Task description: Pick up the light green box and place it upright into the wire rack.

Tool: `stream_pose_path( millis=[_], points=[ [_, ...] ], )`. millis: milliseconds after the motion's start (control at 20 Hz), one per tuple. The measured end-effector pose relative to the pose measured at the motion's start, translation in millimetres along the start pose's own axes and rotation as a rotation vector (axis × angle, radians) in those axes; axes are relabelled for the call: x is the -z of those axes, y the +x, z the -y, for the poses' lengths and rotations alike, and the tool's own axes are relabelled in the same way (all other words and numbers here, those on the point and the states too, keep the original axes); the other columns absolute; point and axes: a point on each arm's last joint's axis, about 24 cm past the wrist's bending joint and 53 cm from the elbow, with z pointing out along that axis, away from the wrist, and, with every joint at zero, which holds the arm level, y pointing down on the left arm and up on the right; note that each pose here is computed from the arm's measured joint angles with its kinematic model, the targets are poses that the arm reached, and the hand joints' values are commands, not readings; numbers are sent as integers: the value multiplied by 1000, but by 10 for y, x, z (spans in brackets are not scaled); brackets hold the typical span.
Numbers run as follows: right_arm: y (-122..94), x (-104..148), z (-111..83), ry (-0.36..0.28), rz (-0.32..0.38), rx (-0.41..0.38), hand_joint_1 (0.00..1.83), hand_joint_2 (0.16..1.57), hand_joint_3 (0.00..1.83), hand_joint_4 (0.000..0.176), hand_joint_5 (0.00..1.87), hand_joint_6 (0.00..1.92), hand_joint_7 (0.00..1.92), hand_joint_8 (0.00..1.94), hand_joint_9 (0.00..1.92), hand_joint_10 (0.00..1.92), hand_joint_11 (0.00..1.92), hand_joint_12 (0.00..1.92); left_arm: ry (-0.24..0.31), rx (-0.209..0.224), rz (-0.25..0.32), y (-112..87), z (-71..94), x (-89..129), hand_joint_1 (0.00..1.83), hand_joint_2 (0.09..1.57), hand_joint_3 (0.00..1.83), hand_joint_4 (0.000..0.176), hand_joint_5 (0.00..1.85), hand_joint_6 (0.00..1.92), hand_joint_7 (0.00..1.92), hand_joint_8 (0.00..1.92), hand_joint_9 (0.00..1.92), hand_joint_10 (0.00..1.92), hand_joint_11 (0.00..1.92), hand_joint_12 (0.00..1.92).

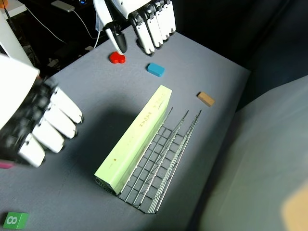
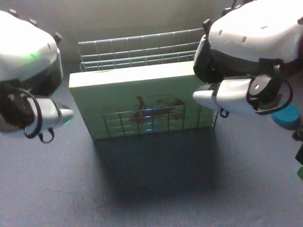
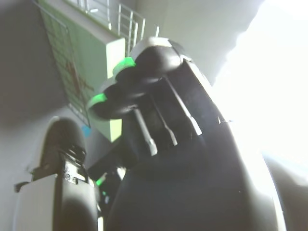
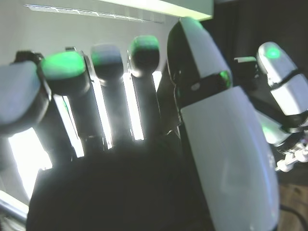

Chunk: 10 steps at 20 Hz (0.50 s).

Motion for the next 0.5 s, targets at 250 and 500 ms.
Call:
stream_pose_path(
  millis=[250, 500],
  points=[
    [-67, -6, -61, -20, 31, 25, 671, 1511, 0, 174, 1281, 1921, 1448, 1941, 1635, 1921, 1820, 1921, 21, 3, -8, 33, 106, -13, 493, 1404, 9, 0, 1313, 1921, 1441, 1921, 1442, 1921, 1505, 1921],
    [-68, -17, -78, -29, 29, 19, 748, 1492, 0, 176, 1281, 1921, 1440, 1941, 1617, 1921, 1813, 1921, 41, -1, -20, 74, 198, -28, 531, 1426, 2, 0, 1291, 1921, 1430, 1921, 1424, 1921, 1507, 1921]
  ],
)
